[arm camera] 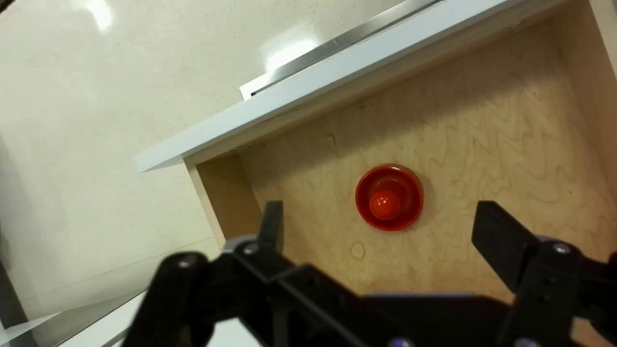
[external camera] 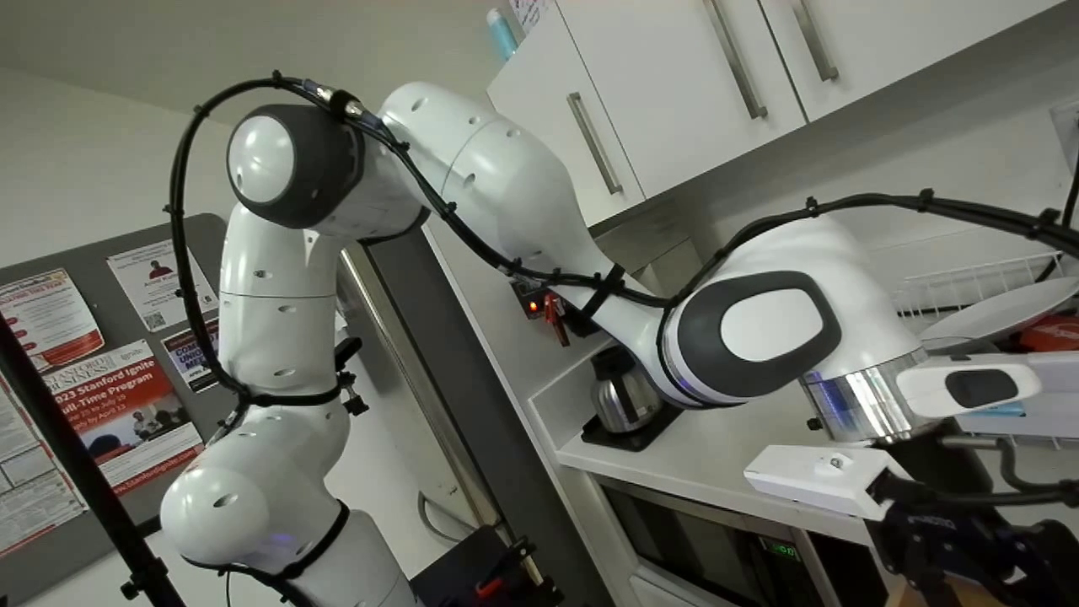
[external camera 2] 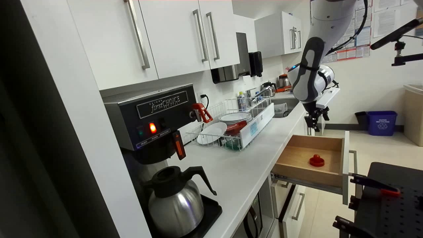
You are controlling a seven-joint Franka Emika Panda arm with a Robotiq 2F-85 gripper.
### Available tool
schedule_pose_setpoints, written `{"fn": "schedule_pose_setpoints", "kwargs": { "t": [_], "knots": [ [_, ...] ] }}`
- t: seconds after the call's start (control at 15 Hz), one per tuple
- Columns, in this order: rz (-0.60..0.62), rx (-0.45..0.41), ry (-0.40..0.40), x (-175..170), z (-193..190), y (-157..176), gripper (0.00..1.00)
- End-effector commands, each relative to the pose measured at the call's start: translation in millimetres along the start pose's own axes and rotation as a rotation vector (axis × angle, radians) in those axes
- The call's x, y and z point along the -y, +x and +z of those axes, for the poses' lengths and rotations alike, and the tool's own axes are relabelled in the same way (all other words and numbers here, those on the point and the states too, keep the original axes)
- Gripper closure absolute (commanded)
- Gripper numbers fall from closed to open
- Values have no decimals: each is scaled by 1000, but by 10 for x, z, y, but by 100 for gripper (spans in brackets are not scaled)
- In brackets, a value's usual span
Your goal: Remove the orange object from the drawer and put it on the countertop
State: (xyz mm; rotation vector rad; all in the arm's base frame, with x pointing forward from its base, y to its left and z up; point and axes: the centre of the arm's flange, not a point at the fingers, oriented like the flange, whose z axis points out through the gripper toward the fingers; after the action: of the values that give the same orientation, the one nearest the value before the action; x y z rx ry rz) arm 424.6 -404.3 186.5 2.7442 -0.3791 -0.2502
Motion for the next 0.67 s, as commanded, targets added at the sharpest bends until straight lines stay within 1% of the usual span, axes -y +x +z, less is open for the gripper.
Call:
{"fn": "schedule_pose_setpoints", "kwargs": {
  "t": [0.0, 0.2, 0.33, 0.6],
  "knots": [
    [0, 0, 0, -3, -2, 2, 0],
    [32, 12, 29, -49, 148, 86, 0],
    [53, 34, 79, -86, 316, 170, 0],
    [102, 10, 166, -156, 741, 301, 0]
  ]
}}
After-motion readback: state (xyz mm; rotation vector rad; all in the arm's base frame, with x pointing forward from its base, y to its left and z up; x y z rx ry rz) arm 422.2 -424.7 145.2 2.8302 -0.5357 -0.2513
